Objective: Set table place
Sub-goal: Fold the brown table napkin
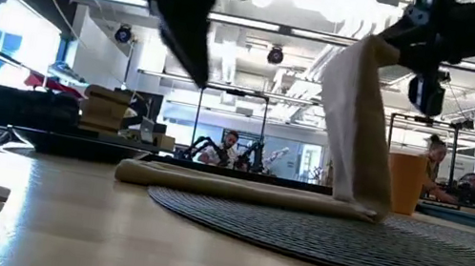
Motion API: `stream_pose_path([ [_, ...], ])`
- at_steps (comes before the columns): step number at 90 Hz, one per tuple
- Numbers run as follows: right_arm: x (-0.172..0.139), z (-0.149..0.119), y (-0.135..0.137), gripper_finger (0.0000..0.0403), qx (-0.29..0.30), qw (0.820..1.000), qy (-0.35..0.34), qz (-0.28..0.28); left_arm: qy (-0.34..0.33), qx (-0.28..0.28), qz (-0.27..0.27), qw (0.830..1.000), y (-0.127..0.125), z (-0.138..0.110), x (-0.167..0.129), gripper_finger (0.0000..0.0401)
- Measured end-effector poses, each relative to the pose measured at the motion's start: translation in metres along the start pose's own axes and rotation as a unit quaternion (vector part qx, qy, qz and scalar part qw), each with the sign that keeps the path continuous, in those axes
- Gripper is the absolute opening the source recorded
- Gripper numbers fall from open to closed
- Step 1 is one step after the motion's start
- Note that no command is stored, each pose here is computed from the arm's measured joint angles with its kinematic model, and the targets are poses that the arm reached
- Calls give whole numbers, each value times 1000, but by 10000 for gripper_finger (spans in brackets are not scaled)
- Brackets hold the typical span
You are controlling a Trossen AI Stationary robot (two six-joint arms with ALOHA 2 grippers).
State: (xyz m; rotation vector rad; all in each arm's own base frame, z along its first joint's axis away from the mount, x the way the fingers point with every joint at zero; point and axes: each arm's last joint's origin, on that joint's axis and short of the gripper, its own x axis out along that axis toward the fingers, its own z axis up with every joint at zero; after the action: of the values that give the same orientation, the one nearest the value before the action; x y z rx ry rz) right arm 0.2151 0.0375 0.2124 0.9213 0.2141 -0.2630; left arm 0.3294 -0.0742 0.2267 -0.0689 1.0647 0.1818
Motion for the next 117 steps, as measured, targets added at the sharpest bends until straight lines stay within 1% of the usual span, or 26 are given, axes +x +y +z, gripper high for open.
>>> stream_pose_path([
  [7, 10, -3, -2, 0, 13, 1000, -2, 3, -7, -8, 5, 1000, 0, -13, 6, 135],
  [15, 21, -7, -4, 0, 30, 999, -8, 6, 1, -16, 7, 1000, 1, -28, 18, 135],
  [25, 33, -9, -7, 0, 45, 999, -22, 19, -2, -29, 7, 1000, 2, -38, 27, 135],
  [33, 43, -14, -11, 0, 70, 997, -27, 22, -7, -33, 5, 999, 3, -43, 32, 135],
  [45, 60, -19, -9, 0, 83, 996, -27, 24, -30, -28, 9, 999, 3, -40, 32, 135],
  [59, 88, -21, 5, 0, 55, 998, -15, 27, -60, -15, 3, 998, 1, -35, 32, 135],
  [70, 109, -24, 11, 0, 39, 999, -5, 10, -65, -12, 1, 998, 1, -33, 32, 135],
  [82, 128, -32, 12, 0, 33, 999, 28, -1, -56, -21, -1, 998, 1, -35, 32, 135],
  [97, 145, -39, 4, 0, 51, 996, 70, -7, -39, -38, -12, 998, 2, -38, 30, 135],
  [109, 151, -37, -2, 0, 69, 994, 80, -9, -28, -57, -18, 998, 3, -41, 16, 135],
  [117, 152, -36, -4, 0, 70, 994, 78, -14, -37, -63, -19, 997, 4, -41, 3, 135],
])
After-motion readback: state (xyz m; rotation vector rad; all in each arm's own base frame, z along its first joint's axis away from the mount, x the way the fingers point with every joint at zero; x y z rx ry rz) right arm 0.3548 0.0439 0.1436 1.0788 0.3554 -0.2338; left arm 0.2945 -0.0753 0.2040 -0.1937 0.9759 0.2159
